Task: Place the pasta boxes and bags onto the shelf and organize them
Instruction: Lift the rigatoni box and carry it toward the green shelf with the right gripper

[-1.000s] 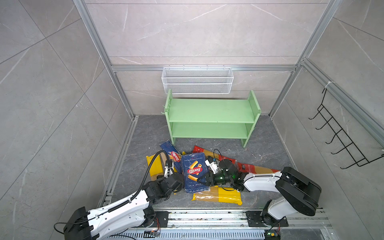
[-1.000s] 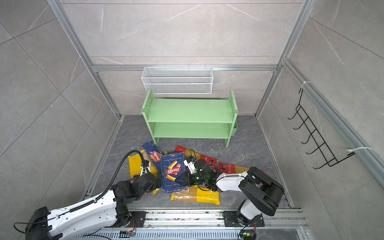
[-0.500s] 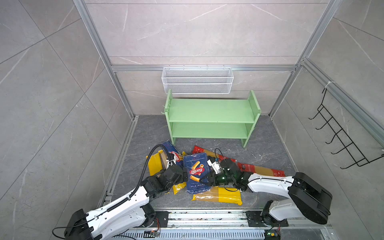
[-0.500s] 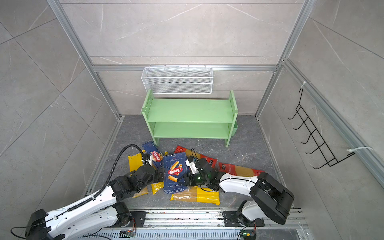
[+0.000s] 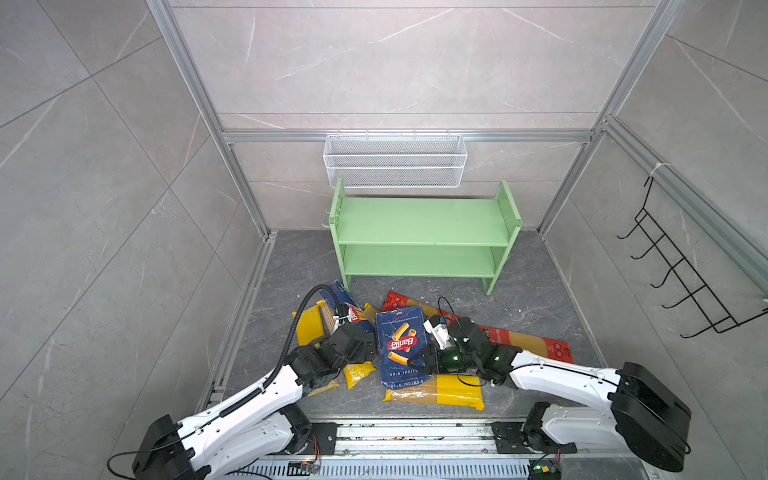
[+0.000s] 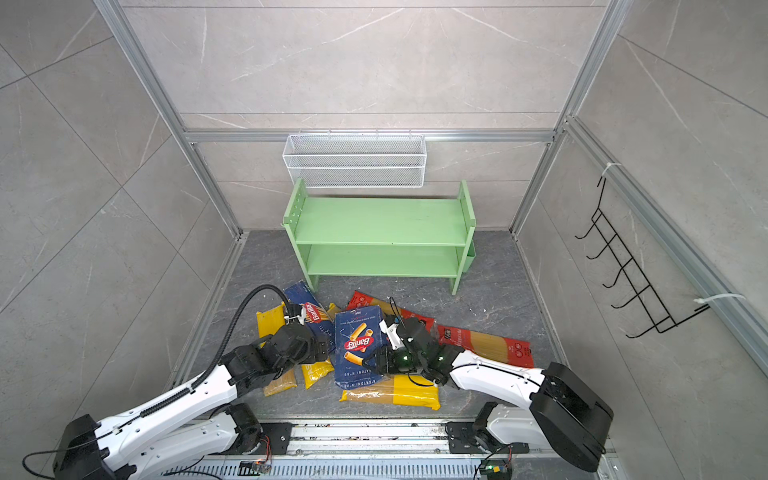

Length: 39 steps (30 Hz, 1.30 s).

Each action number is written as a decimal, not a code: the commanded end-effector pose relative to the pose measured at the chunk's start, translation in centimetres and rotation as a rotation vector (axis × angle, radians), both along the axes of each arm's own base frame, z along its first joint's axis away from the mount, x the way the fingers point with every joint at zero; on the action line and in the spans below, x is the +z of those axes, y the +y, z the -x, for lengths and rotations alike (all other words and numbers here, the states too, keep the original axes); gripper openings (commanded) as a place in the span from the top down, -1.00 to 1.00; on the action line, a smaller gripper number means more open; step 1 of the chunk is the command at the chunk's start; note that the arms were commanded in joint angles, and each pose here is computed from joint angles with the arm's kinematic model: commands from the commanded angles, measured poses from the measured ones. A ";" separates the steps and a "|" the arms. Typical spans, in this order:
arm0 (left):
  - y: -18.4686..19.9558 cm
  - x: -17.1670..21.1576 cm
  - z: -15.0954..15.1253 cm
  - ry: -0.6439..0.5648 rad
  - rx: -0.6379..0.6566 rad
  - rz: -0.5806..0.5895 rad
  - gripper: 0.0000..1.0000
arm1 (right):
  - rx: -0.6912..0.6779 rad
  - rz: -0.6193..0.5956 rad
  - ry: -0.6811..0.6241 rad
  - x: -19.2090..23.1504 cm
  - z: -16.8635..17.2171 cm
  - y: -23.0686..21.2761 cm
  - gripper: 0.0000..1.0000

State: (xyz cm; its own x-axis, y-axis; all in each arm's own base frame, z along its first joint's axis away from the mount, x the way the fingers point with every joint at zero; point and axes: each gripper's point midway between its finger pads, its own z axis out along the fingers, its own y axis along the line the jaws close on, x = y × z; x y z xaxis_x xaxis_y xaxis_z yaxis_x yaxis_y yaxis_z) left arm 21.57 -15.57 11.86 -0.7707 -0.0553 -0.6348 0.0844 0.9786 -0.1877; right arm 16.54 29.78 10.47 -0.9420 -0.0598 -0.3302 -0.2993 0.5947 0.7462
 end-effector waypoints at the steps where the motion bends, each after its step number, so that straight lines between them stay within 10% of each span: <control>1: -0.7 1.1 -0.2 0.004 -0.037 -0.007 -1.00 | 0.010 -0.127 -0.117 5.4 -0.3 0.6 0.18; 21: 2.0 3.6 0.8 -0.031 0.005 -0.025 -1.00 | 0.012 -0.097 -0.285 18.2 2.1 -4.0 0.16; 39: 2.3 4.3 -0.5 -0.039 0.029 0.054 -1.00 | -0.008 -0.072 -0.491 30.4 -5.2 2.0 0.14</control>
